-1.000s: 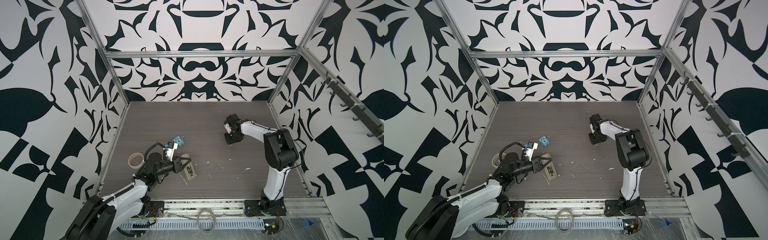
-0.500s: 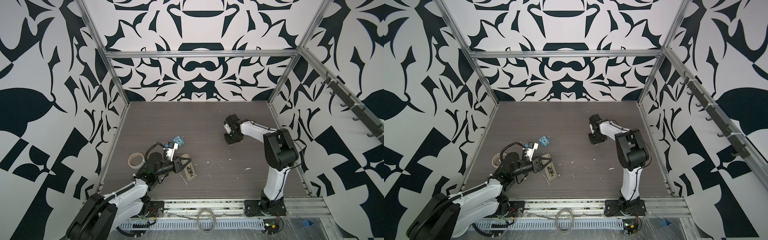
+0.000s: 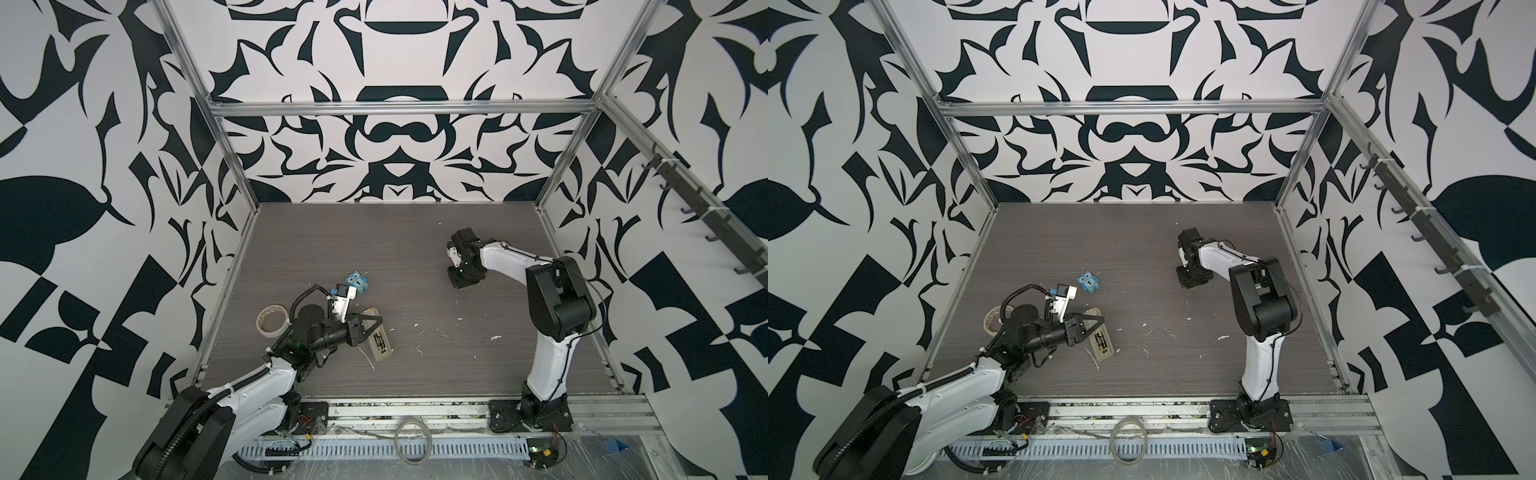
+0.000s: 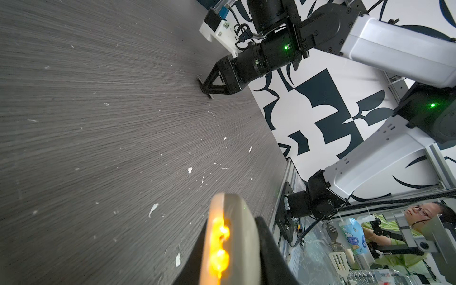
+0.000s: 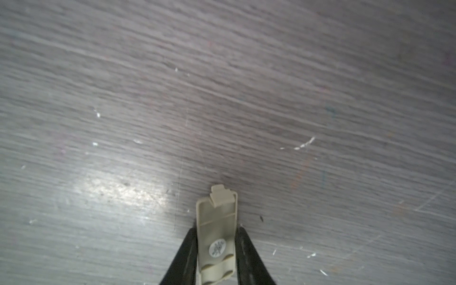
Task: Load the batteries into the remote control
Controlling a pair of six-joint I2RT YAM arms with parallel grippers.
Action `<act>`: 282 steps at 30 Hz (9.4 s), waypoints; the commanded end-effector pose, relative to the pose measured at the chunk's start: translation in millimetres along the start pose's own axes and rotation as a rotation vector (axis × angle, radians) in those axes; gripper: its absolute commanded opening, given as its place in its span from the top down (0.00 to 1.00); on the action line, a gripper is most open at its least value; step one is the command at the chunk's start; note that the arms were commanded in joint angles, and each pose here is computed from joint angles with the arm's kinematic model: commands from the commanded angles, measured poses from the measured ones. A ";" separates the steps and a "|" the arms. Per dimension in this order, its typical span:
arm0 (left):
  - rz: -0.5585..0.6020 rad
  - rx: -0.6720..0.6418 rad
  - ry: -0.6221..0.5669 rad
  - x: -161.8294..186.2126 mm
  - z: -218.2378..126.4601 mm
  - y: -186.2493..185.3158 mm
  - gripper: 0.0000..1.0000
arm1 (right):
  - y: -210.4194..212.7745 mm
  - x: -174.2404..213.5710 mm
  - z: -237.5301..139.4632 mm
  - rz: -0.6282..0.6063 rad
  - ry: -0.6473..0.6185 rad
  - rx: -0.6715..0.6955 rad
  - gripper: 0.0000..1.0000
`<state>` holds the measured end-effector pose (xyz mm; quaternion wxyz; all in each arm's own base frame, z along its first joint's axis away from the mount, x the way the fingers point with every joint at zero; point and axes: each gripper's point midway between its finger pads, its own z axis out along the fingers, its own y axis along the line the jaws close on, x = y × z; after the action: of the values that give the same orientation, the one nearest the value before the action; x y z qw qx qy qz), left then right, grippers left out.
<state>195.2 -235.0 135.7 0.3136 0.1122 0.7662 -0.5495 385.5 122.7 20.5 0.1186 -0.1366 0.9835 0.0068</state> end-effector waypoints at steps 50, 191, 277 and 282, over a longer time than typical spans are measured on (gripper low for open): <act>0.118 -0.038 -0.119 -21.1 -14.0 -8.4 1.00 | 158.9 67.7 -47.3 -0.250 0.015 -0.530 0.93; 0.138 -0.055 -0.148 -24.4 -19.5 -8.9 1.00 | 191.8 143.5 -46.7 -0.098 0.138 -0.381 0.35; 0.137 -0.068 -0.152 -25.8 -20.1 -7.6 1.00 | 221.5 138.1 -35.5 -0.214 0.124 -0.240 0.53; 0.136 -0.069 -0.150 -25.9 -19.4 -7.2 1.00 | 219.3 140.7 -36.2 -0.217 0.129 -0.231 0.58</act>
<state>204.3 -215.5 158.4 0.4029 0.1082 0.7550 -0.5060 190.8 298.4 20.3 0.0456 -0.2548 0.9601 0.1056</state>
